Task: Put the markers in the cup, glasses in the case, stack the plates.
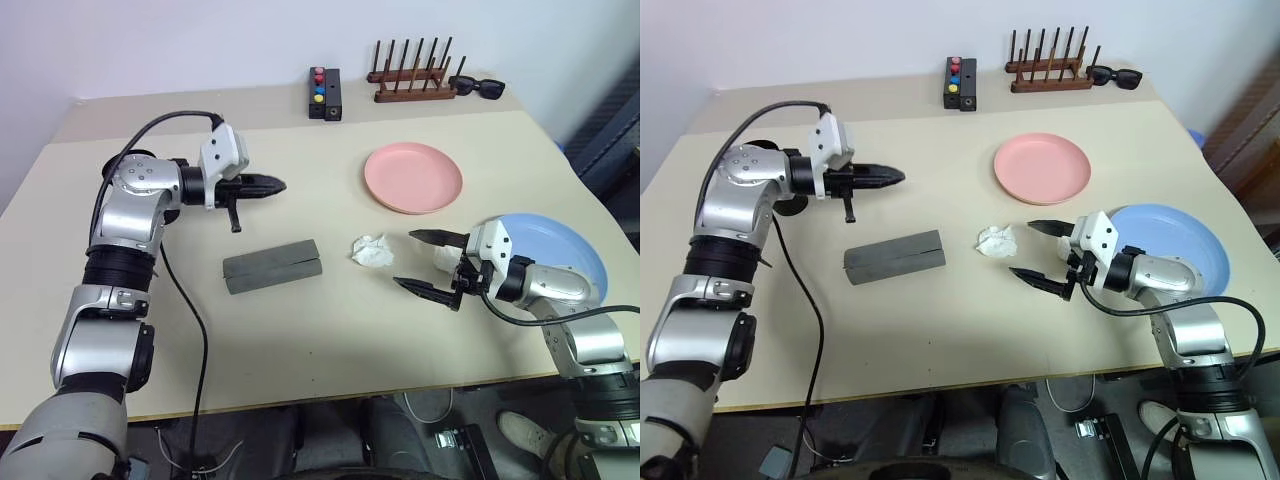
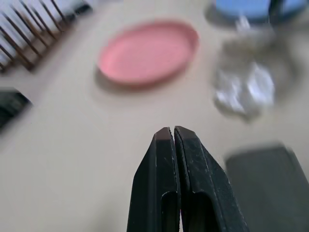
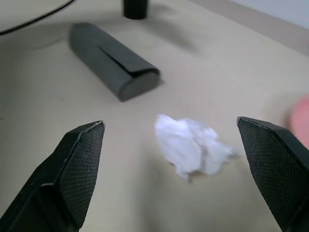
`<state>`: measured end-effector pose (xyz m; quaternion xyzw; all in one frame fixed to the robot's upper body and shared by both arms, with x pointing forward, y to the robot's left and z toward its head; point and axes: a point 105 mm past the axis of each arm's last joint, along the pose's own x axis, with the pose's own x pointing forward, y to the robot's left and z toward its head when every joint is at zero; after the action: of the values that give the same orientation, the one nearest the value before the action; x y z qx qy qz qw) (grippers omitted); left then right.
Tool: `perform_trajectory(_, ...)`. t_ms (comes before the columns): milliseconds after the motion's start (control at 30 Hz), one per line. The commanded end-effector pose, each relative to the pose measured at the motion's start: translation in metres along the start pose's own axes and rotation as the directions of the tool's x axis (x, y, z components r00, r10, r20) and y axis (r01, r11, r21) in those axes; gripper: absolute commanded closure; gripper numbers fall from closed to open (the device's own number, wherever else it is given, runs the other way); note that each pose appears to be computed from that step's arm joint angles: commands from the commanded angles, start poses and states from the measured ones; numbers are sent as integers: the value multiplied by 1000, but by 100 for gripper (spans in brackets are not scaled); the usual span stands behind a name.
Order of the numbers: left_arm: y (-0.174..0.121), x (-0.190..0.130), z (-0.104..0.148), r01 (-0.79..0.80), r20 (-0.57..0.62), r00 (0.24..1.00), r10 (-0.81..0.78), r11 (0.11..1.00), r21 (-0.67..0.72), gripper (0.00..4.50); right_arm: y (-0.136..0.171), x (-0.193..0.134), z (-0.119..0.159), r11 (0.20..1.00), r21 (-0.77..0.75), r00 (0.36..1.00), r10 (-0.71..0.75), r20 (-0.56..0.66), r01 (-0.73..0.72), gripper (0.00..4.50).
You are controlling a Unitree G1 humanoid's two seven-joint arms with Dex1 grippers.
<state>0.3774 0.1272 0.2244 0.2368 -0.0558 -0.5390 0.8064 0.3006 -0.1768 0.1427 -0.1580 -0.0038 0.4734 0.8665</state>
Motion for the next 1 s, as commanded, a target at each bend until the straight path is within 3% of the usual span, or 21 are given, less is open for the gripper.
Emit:
perform_trajectory(33,-25,0,12,73,66,995,-71,997,-18,393,-18,-9,9,993,-23,993,-118,-2,118,0)
perform_trajectory(167,-65,3,9,170,88,983,-163,982,-78,227,-30,-17,8,979,-26,979,-201,-18,200,0)
perform_trajectory(300,-83,1,11,188,108,979,-175,975,-119,29,-48,-28,1,944,-36,937,-330,-113,328,0)
perform_trajectory(333,-85,1,12,188,108,979,-175,974,-123,13,-49,-30,2,942,-23,934,-336,-119,336,0)
perform_trajectory(467,-89,1,16,168,116,981,-154,977,-129,13,-58,-46,5,922,-6,908,-383,-168,388,0)
perform_trajectory(767,-93,21,18,131,113,986,-123,989,-66,13,-84,-96,9,822,8,783,-539,-311,569,0)
perform_trajectory(1000,-90,31,17,119,129,986,-110,991,-66,13,-59,-93,2,840,86,788,-461,-408,536,0)
